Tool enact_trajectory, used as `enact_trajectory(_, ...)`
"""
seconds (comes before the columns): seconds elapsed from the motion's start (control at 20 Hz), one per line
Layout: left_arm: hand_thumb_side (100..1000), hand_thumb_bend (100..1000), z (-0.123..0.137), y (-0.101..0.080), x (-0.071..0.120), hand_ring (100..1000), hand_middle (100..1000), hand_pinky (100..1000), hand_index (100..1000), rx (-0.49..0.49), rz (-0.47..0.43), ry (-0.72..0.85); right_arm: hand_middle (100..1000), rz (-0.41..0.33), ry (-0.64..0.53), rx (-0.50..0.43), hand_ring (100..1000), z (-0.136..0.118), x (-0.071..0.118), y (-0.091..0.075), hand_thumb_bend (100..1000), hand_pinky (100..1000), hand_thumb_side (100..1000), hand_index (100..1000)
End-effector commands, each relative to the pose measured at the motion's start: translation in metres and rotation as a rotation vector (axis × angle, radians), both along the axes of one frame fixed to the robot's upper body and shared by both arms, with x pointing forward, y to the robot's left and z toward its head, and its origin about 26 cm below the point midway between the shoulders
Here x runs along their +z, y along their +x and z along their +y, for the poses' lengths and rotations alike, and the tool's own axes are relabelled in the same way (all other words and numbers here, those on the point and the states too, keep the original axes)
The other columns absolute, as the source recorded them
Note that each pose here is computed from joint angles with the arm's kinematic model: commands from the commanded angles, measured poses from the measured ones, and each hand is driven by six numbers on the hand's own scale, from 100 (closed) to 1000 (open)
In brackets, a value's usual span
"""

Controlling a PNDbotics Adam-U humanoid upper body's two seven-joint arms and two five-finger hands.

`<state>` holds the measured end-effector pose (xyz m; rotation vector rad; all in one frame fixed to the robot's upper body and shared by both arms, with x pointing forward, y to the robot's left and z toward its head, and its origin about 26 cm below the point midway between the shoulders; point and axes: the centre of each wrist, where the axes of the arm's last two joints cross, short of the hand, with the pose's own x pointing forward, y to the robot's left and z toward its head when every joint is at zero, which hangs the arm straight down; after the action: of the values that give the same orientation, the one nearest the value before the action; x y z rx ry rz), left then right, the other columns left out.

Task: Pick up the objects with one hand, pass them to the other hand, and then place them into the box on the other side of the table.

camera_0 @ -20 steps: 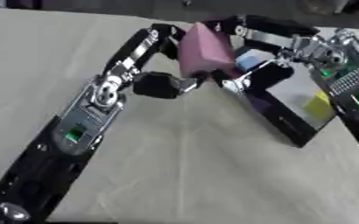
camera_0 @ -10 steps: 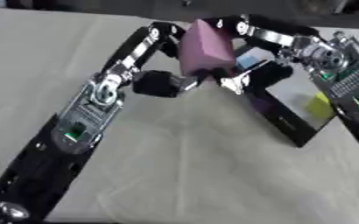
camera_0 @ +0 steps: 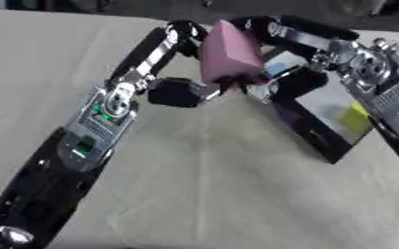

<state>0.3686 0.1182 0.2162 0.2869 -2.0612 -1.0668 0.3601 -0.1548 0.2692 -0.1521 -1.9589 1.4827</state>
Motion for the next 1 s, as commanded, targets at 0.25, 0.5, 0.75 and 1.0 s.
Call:
enact_trajectory(0.25, 509, 720, 0.006, 0.001, 0.005, 680, 752, 761, 805, 0.085, -0.04, 0.019, 542, -0.049, 0.021, -0.015, 647, -0.008, 0.017, -0.005, 100, 835, 100, 575)
enact_trajectory(0.5, 575, 773, 0.008, 0.002, 0.003, 686, 758, 761, 810, 0.132, -0.048, 0.015, 540, -0.049, 0.024, -0.025, 646, -0.011, 0.016, -0.005, 100, 833, 100, 566)
enact_trajectory(0.75, 618, 817, 0.011, 0.002, 0.001, 690, 760, 763, 814, 0.159, -0.051, 0.014, 540, -0.052, 0.024, -0.032, 645, -0.013, 0.016, -0.005, 100, 831, 100, 562)
enact_trajectory(1.0, 611, 807, 0.021, 0.002, -0.002, 689, 760, 761, 814, 0.187, -0.047, 0.016, 541, -0.06, 0.029, -0.062, 648, -0.022, 0.016, -0.005, 100, 832, 100, 563)
